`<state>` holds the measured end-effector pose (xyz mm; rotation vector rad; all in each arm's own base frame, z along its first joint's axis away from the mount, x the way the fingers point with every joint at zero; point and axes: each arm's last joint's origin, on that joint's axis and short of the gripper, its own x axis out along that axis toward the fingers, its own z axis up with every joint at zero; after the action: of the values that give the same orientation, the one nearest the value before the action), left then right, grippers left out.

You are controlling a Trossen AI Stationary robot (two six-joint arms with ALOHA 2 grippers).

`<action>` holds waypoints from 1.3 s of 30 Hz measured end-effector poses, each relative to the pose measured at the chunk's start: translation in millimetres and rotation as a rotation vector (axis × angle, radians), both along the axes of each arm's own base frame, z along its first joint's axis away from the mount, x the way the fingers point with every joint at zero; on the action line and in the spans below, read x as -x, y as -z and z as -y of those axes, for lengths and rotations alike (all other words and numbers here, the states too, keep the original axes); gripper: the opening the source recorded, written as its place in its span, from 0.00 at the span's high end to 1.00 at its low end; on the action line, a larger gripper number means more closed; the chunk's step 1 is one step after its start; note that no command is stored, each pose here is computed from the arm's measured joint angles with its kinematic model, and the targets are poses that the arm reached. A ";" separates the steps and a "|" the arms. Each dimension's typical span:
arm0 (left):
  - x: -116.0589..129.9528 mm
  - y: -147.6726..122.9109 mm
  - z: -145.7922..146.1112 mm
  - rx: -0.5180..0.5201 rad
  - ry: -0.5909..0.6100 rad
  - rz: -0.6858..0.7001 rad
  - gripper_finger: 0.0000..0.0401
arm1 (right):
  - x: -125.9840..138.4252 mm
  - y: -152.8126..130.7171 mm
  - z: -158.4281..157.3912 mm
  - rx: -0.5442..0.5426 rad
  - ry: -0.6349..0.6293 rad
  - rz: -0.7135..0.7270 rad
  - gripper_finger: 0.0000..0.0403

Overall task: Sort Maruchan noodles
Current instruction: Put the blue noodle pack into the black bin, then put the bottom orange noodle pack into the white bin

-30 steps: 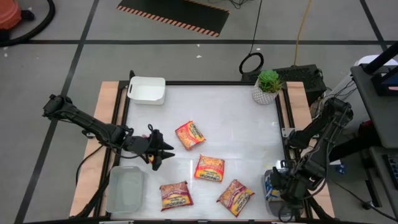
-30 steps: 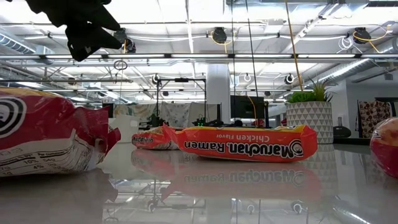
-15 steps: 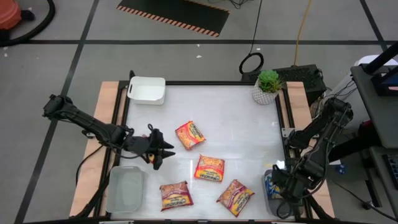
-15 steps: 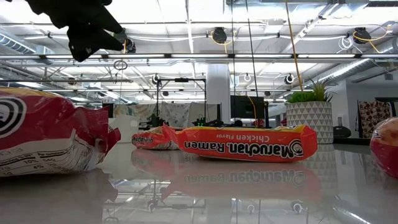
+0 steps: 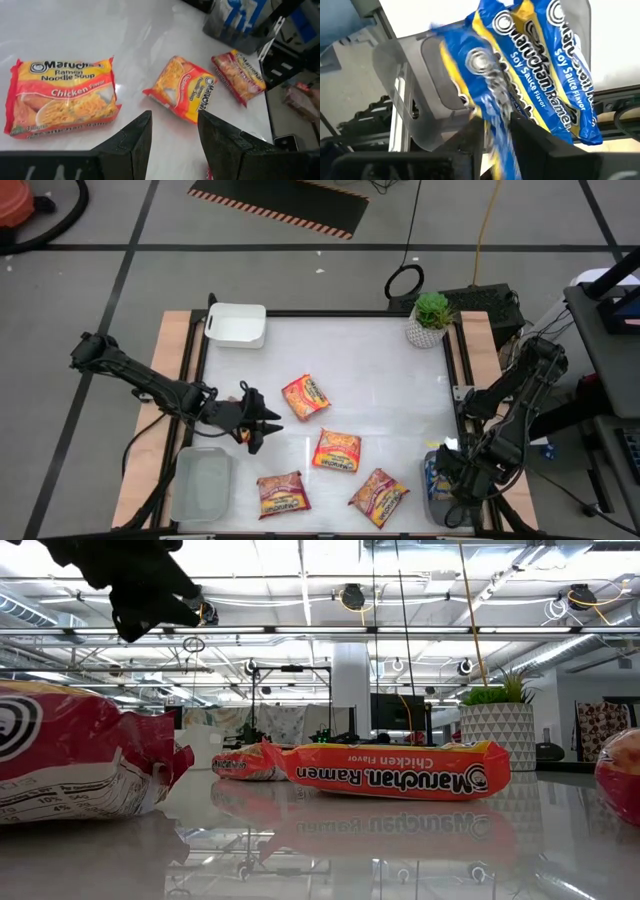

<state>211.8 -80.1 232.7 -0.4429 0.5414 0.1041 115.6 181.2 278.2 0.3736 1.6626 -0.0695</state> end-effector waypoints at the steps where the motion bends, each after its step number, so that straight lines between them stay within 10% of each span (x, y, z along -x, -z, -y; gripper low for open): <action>1: 0.0 0.2 0.0 -0.001 0.000 -0.002 0.59 | 0.1 -0.1 0.1 0.000 0.006 -0.001 0.76; 10: -1.0 -1.3 0.4 0.005 0.002 0.016 0.59 | 0.4 -8.7 1.0 -0.080 0.028 0.056 0.69; 18: -1.1 -1.5 0.5 -0.004 0.008 0.019 0.59 | -24.7 -19.9 -4.2 -0.044 0.052 0.546 0.70; 39: -1.1 -1.7 0.4 -0.029 0.020 0.022 0.59 | -99.5 -9.7 40.4 0.049 0.094 0.619 0.70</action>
<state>212.9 -80.5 234.4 -0.4095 0.5225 0.0875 215.0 140.8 287.8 0.3882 1.0304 -0.0568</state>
